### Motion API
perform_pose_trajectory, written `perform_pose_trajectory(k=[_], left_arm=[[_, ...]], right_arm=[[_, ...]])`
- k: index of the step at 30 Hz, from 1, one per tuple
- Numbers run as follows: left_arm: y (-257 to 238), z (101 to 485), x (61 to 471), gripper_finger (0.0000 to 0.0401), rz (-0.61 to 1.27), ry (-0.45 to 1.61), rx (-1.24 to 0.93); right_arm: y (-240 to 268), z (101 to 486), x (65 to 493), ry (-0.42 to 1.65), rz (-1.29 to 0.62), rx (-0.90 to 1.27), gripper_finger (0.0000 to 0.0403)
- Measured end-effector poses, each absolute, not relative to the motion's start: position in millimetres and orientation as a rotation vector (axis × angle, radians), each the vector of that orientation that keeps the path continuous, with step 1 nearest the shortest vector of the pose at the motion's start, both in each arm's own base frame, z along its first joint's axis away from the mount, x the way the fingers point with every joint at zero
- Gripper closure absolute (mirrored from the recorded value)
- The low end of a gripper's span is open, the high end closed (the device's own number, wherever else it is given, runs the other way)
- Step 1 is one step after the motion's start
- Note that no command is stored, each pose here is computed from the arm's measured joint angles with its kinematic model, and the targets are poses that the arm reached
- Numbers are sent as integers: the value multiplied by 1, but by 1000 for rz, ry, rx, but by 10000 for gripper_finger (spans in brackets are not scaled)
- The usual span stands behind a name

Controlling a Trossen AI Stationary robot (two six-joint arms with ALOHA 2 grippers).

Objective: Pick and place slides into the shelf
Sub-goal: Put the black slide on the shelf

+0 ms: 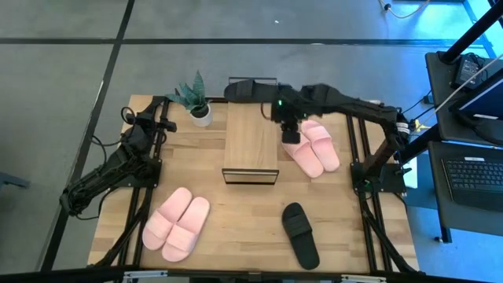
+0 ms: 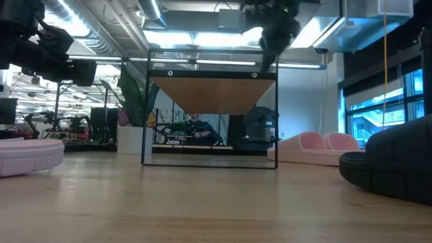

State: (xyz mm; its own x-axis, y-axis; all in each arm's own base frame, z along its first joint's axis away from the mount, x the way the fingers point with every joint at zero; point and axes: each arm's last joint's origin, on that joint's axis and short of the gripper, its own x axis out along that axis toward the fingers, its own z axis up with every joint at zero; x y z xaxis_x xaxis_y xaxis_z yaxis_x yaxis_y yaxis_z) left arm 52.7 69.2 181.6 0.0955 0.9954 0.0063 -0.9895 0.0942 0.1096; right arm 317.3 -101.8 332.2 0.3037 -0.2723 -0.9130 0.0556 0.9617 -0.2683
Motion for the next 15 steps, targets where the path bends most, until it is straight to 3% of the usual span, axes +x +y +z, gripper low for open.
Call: perform_pose_trajectory(k=[4,15], left_arm=[[69,179,53,184,1471,111,96],[69,179,53,184,1472,110,95]], right_arm=[[-89,317,305,1177,-255,-218,247],[-52,333,273,991,-228,-231,247]])
